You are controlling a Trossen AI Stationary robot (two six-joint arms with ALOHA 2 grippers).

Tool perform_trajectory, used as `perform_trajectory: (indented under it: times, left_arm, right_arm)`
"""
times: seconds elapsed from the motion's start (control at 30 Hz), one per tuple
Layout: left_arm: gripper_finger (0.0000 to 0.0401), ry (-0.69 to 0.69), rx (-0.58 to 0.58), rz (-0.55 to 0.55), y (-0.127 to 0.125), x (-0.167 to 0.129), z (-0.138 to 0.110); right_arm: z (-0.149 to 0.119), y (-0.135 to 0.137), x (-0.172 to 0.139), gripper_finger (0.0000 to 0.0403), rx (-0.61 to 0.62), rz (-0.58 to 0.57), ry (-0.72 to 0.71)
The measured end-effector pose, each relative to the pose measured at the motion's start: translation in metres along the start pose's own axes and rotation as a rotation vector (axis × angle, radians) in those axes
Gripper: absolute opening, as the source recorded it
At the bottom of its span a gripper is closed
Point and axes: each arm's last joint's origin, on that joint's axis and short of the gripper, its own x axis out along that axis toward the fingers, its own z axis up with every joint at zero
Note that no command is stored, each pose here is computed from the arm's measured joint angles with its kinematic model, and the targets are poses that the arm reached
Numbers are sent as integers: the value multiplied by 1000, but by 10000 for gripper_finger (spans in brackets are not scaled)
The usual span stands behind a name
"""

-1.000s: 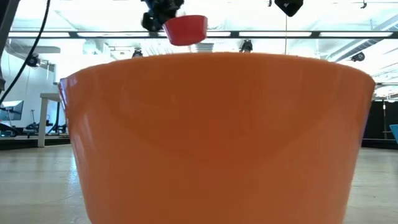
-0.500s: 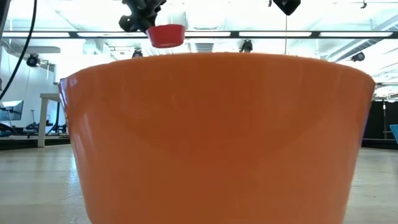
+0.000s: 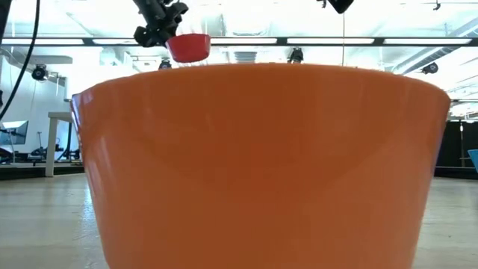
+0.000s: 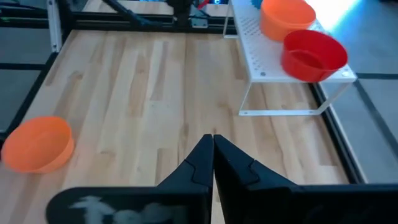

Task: Pick & Place Mini bowls
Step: Stack the top red bowl on top of the red bowl on the shelf

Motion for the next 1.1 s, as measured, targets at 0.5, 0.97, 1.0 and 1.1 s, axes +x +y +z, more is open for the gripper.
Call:
perform_trajectory:
  times: [0.5, 0.97, 1.0, 1.1]
  left_arm:
    - [0, 52, -49, -4, 12, 51, -10]
    - [0, 108, -72, -44, 17, 87, -26]
    - [0, 116, -75, -45, 18, 89, -28]
    - [0, 143, -79, -38, 20, 96, -34]
  right_arm:
    - [9, -1, 0, 8, -14, -10, -89]
    - [14, -3, -1, 8, -8, -93, -135]
    - [14, -3, -1, 8, -8, -93, -136]
    - [14, -3, -1, 8, -6, -93, -138]
